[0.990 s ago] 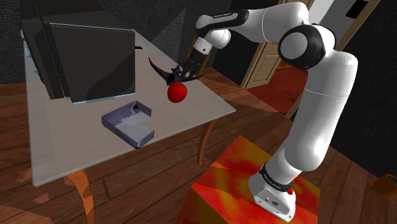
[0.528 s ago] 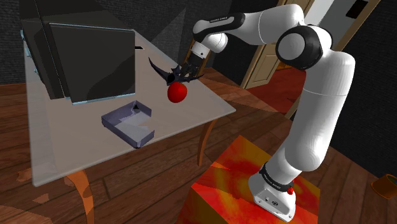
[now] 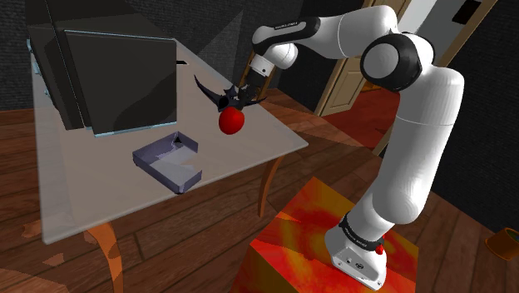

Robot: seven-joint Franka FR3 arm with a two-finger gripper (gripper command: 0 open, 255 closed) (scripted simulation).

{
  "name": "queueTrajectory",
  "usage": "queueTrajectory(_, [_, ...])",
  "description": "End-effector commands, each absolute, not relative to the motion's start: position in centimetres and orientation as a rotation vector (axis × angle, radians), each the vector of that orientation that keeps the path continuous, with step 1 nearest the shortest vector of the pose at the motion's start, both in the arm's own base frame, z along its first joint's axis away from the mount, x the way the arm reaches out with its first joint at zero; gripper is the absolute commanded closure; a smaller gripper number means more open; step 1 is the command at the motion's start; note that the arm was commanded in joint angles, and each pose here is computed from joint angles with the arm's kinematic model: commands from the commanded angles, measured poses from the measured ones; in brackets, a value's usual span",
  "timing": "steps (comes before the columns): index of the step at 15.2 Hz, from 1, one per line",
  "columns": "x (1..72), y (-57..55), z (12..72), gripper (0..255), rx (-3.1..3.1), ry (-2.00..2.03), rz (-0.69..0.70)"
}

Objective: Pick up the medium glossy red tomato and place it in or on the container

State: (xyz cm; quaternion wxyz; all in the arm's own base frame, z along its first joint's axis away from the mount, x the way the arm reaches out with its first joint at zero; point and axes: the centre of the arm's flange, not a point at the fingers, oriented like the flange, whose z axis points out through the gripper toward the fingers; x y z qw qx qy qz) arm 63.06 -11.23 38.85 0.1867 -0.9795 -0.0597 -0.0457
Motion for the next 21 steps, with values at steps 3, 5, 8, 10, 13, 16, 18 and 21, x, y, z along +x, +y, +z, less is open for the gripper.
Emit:
queueTrajectory(3, [63.1,-11.2,38.8,255,-2.758,-0.168,-0.128])
queueTrajectory(5, [63.1,-11.2,38.8,255,-2.758,-0.168,-0.128])
queueTrajectory(8, [63.1,-11.2,39.9,255,-2.758,-0.168,-0.128])
queueTrajectory(10, [63.1,-11.2,40.9,255,-2.758,-0.168,-0.128])
queueTrajectory(13, [63.1,-11.2,42.5,255,-2.758,-0.168,-0.128])
queueTrajectory(16, [63.1,-11.2,44.1,255,-2.758,-0.168,-0.128])
queueTrajectory(18, [63.1,-11.2,45.1,255,-2.758,-0.168,-0.128])
queueTrajectory(21, [63.1,-11.2,46.7,255,-2.758,-0.168,-0.128])
